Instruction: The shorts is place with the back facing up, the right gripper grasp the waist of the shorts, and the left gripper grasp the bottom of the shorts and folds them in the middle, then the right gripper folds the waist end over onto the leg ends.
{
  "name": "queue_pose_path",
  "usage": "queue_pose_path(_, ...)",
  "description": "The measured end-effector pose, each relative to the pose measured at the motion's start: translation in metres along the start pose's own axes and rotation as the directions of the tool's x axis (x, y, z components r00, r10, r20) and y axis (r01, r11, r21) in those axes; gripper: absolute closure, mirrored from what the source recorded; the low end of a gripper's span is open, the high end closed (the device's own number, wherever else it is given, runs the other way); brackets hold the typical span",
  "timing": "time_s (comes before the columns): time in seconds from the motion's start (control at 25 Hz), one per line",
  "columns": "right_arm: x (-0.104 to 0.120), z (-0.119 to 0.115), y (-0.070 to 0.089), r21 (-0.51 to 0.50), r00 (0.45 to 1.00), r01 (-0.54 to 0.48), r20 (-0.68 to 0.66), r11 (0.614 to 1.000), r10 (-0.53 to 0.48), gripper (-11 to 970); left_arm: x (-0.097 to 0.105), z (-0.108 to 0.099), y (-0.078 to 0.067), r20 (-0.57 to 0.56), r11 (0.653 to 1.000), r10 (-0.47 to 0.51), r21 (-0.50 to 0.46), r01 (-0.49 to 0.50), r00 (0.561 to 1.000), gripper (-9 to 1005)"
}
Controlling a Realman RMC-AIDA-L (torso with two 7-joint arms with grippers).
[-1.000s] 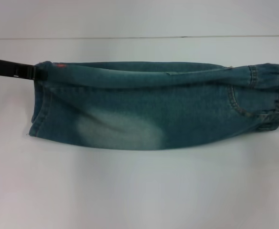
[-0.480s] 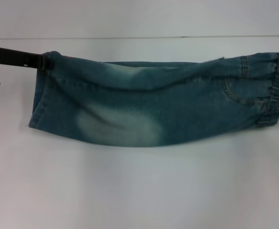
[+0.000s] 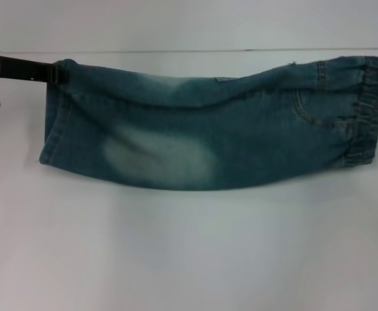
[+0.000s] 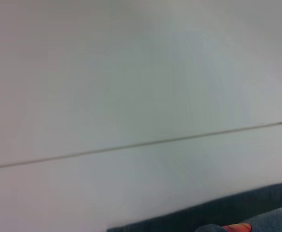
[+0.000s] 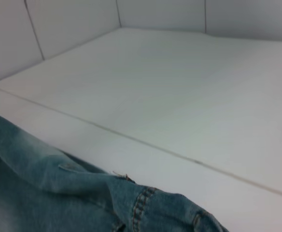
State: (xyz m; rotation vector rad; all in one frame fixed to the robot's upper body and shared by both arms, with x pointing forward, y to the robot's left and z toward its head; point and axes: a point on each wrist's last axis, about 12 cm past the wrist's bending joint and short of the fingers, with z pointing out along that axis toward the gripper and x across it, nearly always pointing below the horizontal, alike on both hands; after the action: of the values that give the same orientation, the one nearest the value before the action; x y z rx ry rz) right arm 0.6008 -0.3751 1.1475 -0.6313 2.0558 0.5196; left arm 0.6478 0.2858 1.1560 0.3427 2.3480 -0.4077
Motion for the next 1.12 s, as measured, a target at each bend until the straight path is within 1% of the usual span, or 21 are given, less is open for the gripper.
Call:
queue_pose_path(0.12,-0.010,0.012,0.000,0.010,1.000,0.029,0.012,1.000,-0.029,769,-0.004,0.001,0.003,0.022,1.000,0.008,-0.026,-0.008,1.000,914)
queue_pose_path(0.24,-0.020,0.026,-0.002,0.040,0.999,0.053,0.011,0.998,-0.053,762,-0.007,0.001,0.009,0.039,0.998,0.023,-0.064,-0.021,0.999,902)
queue_pose_path(0.36,-0.028,0.040,-0.001,0.067,0.997,0.077,-0.034,0.995,-0.075,754,-0.010,0.001,0.011,0.040,0.997,0.028,-0.072,-0.025,0.999,890)
queue_pose_path(0.48,-0.031,0.049,0.002,0.074,0.992,0.095,-0.091,0.993,-0.088,746,-0.011,0.001,0.011,0.037,0.997,0.031,-0.072,-0.028,0.999,878)
queue_pose_path(0.56,-0.033,0.052,0.004,0.070,0.990,0.099,-0.107,0.993,-0.092,708,-0.012,0.000,0.010,0.030,0.998,0.030,-0.063,-0.028,0.999,870)
queue_pose_path(0.92,-0.030,0.051,0.004,0.067,0.988,0.090,-0.128,0.994,-0.081,536,-0.013,0.001,0.002,-0.043,0.999,0.040,0.005,-0.040,0.998,504)
queue_pose_path(1.0,-0.030,0.049,0.003,0.066,0.989,0.079,-0.131,0.995,-0.070,436,-0.013,0.001,0.002,-0.044,0.999,0.033,0.005,-0.033,0.998,427)
queue_pose_path(1.12,-0.030,0.046,0.002,0.059,0.989,0.061,-0.137,0.996,-0.053,286,-0.012,0.002,0.002,-0.042,1.000,0.026,0.003,-0.026,0.999,356)
